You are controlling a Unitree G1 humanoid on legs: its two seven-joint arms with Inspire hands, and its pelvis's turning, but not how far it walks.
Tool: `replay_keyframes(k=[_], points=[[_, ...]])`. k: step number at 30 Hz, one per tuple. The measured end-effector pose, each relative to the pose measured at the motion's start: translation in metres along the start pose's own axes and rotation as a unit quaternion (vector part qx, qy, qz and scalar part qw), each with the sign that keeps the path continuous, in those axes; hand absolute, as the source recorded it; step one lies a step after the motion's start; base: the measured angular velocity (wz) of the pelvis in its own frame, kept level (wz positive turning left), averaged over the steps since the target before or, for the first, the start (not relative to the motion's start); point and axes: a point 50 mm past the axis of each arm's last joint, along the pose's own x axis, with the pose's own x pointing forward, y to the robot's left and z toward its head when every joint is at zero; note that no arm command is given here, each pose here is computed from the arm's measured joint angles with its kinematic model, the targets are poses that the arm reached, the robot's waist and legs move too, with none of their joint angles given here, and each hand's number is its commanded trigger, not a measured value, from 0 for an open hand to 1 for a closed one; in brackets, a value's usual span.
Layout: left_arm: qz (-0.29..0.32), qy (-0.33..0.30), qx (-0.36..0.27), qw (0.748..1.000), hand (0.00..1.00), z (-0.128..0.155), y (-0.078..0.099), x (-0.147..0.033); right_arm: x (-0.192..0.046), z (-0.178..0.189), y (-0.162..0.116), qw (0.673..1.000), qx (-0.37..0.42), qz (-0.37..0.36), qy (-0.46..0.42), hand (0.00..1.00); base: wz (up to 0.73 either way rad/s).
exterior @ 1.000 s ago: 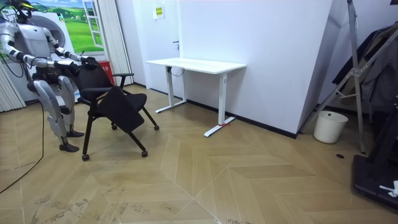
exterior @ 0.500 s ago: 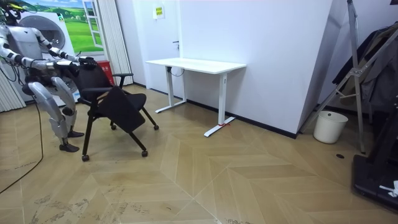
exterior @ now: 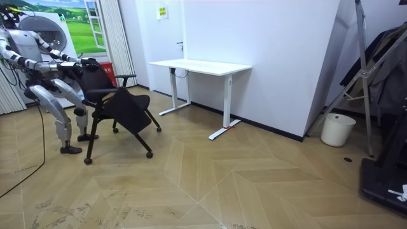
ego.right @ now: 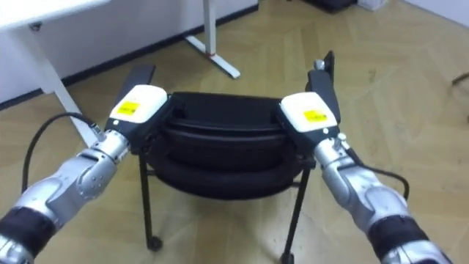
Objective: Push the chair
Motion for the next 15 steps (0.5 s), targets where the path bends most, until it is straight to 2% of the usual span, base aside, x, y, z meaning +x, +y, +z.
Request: replay_keyframes(k=[2,4,7,9,11,15], points=[[0.003,0.004,0.003,1.0,1.0,-0.007,0.003,-0.004,0.005,0.006,-0.002,1.0,-0.007,-0.01,-0.011,1.0,-0.55],[0.028,0.002,0.002,1.0,1.0,-0.006,0.011,0.0,0.012,0.005,-0.014,0.999,-0.015,-0.029,-0.014,1.0,0.11],[0.024,-0.005,-0.007,1.0,1.0,-0.001,0.008,0.003,0.01,-0.001,-0.014,0.999,-0.025,-0.026,-0.005,1.0,-0.11],[0.041,-0.008,0.002,0.999,1.0,-0.004,0.015,0.004,0.015,0.001,-0.022,0.999,-0.03,-0.042,-0.009,1.0,-0.24],[0.051,-0.007,0.01,0.999,1.0,-0.006,0.023,0.009,0.02,0.005,-0.025,0.998,-0.03,-0.052,-0.004,1.0,-0.02],[0.055,-0.009,0.019,0.998,1.0,-0.01,0.028,0.01,0.021,0.008,-0.025,0.998,-0.026,-0.064,-0.007,1.0,0.18]])
